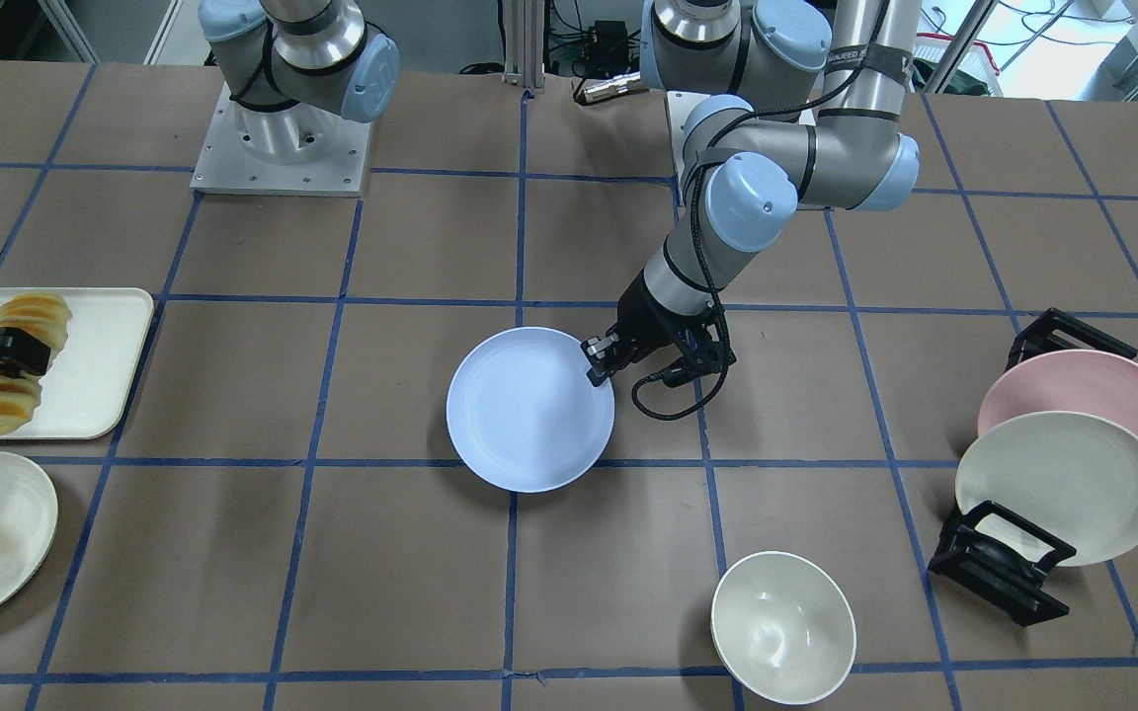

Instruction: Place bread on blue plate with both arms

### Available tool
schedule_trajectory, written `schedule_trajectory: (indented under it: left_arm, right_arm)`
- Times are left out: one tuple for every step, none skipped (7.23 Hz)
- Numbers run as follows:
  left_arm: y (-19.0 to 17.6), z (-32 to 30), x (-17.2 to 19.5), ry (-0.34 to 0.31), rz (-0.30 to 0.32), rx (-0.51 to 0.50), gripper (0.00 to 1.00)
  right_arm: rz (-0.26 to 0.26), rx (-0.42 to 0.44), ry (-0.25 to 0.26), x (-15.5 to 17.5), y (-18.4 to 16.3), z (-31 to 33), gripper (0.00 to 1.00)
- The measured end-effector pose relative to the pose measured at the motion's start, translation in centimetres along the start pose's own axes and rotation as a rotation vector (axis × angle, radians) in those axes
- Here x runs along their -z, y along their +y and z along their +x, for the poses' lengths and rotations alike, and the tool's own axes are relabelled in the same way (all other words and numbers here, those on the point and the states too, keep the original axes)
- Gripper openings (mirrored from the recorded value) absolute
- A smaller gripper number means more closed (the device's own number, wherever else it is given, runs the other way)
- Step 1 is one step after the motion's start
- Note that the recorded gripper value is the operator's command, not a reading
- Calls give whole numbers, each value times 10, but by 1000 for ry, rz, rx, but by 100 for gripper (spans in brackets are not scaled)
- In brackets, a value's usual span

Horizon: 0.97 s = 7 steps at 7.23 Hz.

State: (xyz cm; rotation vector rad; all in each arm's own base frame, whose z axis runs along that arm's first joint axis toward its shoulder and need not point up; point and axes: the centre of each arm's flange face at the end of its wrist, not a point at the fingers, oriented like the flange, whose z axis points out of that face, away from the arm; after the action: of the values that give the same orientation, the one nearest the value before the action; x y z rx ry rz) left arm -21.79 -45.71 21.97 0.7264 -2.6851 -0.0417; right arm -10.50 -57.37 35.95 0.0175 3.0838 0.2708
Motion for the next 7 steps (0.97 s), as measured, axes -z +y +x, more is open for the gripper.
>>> schedule_trajectory:
  left_arm:
    - [3,-1,-11,-12,-18,4,76]
    - [5,-1,-18,-20,-29,7,89]
    - [3,3,-15,-17,-17,10,98]
    - [-4,10,1,-20,39,6,100]
    - [-15,17,24,-45,109,0,100]
    - [-24,26,52,-83,144,-17,100]
    - [-33,34,89,-156,151,-72,100]
  right_arm:
    - [8,-8,-15,2,-2,-20,0]
    - [11,-25,-24,5,0,-36,0]
    - [15,-40,-27,8,1,-52,0]
    - [20,-52,-22,10,2,-74,0]
    - [33,-70,-13,13,1,-102,0]
    - [46,-85,-17,12,-1,-130,0]
    - [61,-102,-41,8,-4,-164,0]
